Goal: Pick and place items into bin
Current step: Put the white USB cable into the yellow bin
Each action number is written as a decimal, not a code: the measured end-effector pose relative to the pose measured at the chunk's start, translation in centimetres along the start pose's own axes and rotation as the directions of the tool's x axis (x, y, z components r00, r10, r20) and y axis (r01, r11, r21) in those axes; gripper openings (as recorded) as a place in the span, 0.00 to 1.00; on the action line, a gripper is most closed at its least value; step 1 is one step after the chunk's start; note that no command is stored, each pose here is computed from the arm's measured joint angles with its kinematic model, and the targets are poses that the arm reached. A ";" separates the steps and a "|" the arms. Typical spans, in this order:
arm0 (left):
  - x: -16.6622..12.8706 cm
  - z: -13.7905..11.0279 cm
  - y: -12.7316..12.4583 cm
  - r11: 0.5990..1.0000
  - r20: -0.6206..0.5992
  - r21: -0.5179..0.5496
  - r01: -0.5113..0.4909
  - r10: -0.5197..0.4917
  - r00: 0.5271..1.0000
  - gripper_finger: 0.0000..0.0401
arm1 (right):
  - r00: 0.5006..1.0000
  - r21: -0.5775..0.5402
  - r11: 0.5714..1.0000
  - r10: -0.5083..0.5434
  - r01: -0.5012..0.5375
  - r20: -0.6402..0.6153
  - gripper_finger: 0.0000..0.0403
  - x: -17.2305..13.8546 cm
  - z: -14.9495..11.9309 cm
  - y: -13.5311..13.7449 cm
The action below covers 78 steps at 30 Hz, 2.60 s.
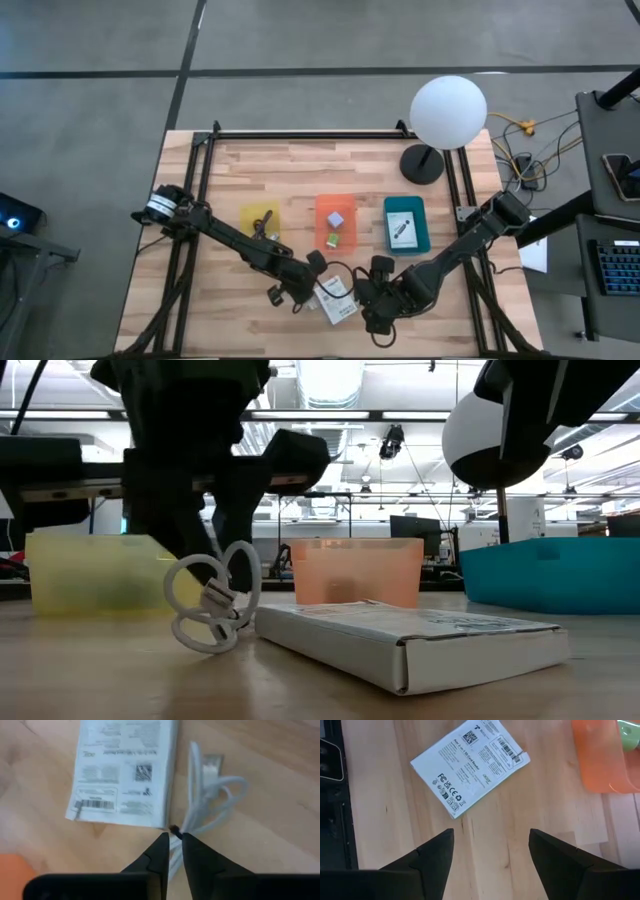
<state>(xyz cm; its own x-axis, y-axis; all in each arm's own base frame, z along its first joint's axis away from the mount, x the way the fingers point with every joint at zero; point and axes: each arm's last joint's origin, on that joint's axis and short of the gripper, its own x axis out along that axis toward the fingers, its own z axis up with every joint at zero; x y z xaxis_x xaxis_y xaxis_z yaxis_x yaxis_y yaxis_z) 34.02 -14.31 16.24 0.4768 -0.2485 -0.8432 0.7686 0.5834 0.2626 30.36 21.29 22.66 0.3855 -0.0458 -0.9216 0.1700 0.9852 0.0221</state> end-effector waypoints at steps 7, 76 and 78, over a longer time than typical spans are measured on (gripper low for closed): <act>1.0 -0.4 0.2 1.000 -0.009 -0.008 0.002 -0.002 1.000 0.08 | 1.000 0.070 0.998 -0.001 0.001 -0.001 0.59 0.0 0.1 -0.1; -14.1 -5.2 -5.9 -0.551 -0.315 -0.832 -0.067 0.369 0.875 0.02 | 0.991 0.127 0.986 -0.115 0.107 0.063 0.58 0.9 2.2 -2.7; -14.0 -6.8 -6.3 -0.630 -0.353 -0.776 -0.027 0.399 0.846 0.02 | 0.991 0.139 0.984 -0.118 0.108 0.065 0.58 1.0 2.5 -3.0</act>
<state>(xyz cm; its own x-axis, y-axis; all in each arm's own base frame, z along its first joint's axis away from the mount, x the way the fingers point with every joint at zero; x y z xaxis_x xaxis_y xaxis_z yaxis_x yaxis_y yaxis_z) 19.60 -9.25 23.18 0.5593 0.2954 -0.7745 -0.8282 0.2391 -0.5069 32.48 17.89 22.66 0.4208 -0.1722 -0.8906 0.3354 0.9418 -0.0237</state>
